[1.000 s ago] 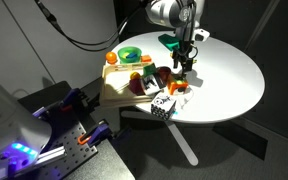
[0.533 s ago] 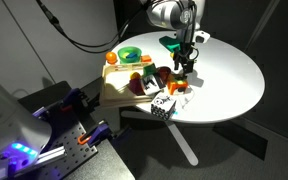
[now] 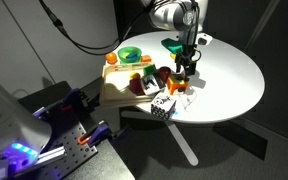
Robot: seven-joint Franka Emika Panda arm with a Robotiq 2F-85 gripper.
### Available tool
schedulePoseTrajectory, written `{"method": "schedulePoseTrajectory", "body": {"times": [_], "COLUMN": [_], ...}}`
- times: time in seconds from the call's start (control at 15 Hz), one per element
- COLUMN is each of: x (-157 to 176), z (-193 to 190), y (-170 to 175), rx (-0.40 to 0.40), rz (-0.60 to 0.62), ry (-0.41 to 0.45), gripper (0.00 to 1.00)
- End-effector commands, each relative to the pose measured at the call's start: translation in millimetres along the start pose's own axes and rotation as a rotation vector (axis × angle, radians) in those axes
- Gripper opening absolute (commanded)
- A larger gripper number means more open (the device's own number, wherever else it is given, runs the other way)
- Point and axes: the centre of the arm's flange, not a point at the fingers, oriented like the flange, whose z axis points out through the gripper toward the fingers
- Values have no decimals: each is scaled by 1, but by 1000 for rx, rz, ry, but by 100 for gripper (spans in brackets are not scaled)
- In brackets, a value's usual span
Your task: Put the soft orange block on the tray
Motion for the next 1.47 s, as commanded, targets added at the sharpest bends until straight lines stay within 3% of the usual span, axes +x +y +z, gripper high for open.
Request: {"method": "schedulePoseTrajectory", "body": {"times": [0.0,1.0,1.07,1.13,1.4], "x": [9,14,15,15,16], "z": [1,22,22,22,11], "y": [-2,10,11,12,13], "rx": [-35,-71,-75,-79,-84], "rz": [14,26,25,23,12], "ry": [-12,-39,-43,-46,-61], "gripper": [100,100,75,75,45]}}
